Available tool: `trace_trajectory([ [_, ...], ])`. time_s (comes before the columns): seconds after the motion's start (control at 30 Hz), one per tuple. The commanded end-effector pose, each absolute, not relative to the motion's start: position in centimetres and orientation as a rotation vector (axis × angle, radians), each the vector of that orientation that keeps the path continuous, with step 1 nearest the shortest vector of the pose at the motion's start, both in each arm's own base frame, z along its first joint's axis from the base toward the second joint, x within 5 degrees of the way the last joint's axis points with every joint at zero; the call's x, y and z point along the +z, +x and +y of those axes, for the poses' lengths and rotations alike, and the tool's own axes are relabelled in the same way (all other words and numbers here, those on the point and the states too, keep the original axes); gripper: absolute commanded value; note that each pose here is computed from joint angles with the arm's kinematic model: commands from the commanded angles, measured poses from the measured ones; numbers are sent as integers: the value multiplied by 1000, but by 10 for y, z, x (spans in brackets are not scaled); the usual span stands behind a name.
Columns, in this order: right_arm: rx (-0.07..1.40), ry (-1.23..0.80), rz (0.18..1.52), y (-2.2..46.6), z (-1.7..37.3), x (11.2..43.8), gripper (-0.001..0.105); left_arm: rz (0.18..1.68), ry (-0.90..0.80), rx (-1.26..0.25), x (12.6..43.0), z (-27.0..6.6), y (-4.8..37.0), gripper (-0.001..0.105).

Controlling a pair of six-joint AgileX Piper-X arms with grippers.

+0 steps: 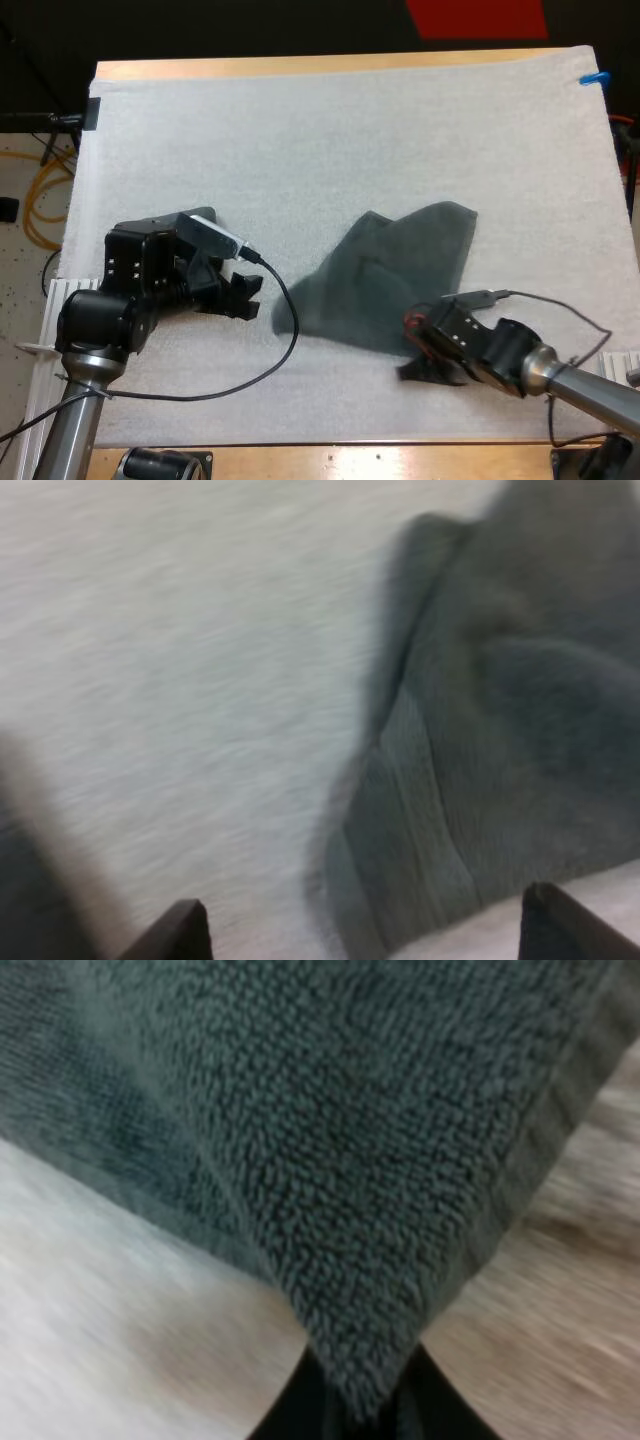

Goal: Pick towel from pile fold and stack

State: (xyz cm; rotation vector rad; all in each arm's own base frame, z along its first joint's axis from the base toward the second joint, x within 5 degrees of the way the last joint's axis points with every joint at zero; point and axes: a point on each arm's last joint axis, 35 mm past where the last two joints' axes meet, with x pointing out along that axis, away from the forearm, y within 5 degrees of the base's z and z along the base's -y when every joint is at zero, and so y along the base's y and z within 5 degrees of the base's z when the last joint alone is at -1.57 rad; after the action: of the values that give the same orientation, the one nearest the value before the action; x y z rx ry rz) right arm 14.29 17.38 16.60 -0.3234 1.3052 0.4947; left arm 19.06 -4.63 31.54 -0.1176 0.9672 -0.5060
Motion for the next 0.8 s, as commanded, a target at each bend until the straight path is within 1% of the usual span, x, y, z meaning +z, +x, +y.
trace_trajectory([
  [0.0,485,-408,1314,138,165,170,0,971,-131,-543,316,-50,188,62],
  [0.13,475,-480,1316,132,156,178,0,1021,-108,-594,302,-61,182,62],
  [0.23,473,-482,1305,131,155,180,0,1077,-82,-641,281,-70,174,62],
  [0.27,473,-480,1300,132,155,181,0,1106,-78,-656,270,-74,170,62],
  [0.37,475,-472,1288,133,156,181,0,1160,-100,-670,245,-84,162,62],
  [0.47,477,-469,1283,133,157,181,0,1180,-100,-689,226,-94,159,61],
  [0.53,477,-469,1284,133,157,181,0,1190,-44,-669,216,-100,159,61],
  [0.67,477,-469,1284,133,157,181,0,1259,144,-624,191,-119,158,61],
  [0.77,477,-470,1284,133,157,181,0,1308,218,-594,171,-132,160,59],
])
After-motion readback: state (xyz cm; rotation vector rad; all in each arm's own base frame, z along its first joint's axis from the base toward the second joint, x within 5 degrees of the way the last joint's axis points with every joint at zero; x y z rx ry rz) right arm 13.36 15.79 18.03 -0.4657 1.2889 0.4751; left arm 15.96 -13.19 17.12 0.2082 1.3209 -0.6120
